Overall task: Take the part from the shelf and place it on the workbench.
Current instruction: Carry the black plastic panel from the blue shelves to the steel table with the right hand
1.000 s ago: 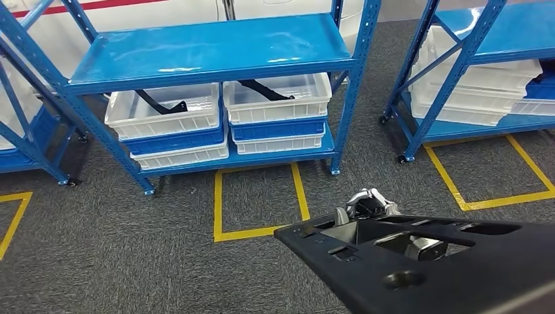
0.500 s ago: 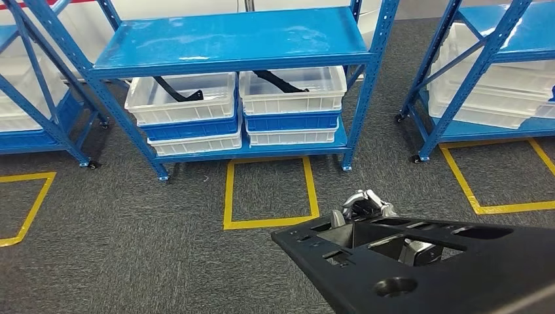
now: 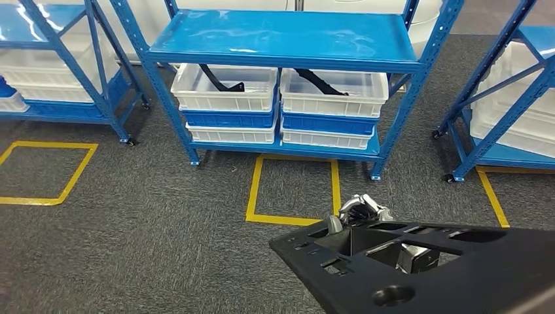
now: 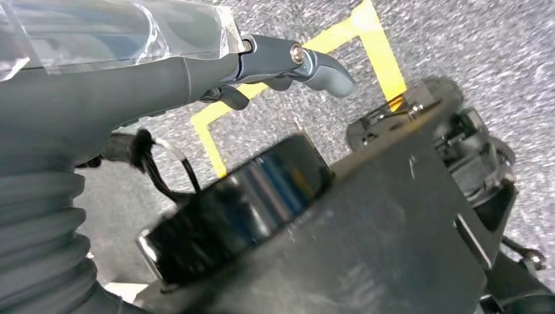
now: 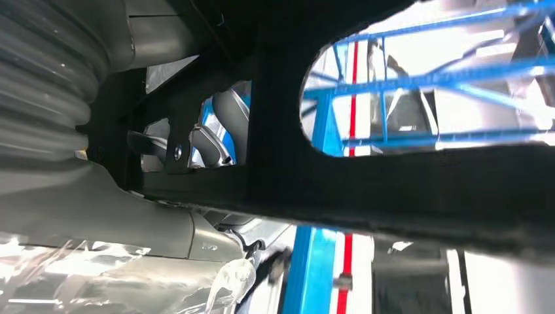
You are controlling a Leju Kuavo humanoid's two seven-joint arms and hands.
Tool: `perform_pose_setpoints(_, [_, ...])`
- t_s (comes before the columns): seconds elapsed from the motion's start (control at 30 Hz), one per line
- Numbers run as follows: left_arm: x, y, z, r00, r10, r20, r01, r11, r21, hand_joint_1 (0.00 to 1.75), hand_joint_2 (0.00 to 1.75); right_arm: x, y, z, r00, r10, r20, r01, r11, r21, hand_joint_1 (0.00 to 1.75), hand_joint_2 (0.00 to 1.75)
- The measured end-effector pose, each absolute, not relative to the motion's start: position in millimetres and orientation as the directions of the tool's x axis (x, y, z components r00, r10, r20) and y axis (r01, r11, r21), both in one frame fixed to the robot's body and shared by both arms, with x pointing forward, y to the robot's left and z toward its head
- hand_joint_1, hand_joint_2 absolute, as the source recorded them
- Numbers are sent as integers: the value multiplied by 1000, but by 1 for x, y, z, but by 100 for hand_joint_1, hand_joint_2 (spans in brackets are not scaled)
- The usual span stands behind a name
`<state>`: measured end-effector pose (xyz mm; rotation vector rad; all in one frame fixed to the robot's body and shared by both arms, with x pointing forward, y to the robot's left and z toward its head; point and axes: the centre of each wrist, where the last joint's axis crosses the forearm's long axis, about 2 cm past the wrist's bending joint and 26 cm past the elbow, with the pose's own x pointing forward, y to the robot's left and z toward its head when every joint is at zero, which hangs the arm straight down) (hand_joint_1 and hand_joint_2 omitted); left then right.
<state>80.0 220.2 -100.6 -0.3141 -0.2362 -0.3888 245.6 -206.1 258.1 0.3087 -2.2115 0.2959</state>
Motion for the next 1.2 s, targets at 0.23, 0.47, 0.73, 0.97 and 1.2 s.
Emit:
perform_pose_setpoints(0.23, [84,221,-100,894,-362,264,425,871,-245,0,175,240,-209,248,-581,-134,803,-318,945,-72,175,175])
perform_pose_setpoints(0.47, [86,223,-100,890,-371,265,434,868,-241,0,175,238,-210,245,-583,-138,801,-318,946,-68,175,175])
perform_pose_setpoints(0.73, [93,234,-99,876,-385,292,463,840,-283,0,175,238,-211,241,-578,-150,802,-320,946,-54,175,175])
perform_pose_setpoints(0.97, [86,240,-101,871,-409,272,479,832,-281,0,175,239,-214,238,-588,-162,793,-316,948,-41,175,175])
perform_pose_setpoints(1.2, [87,246,-102,872,-413,262,478,834,-274,0,175,241,-215,236,-590,-168,790,-309,950,-29,175,175])
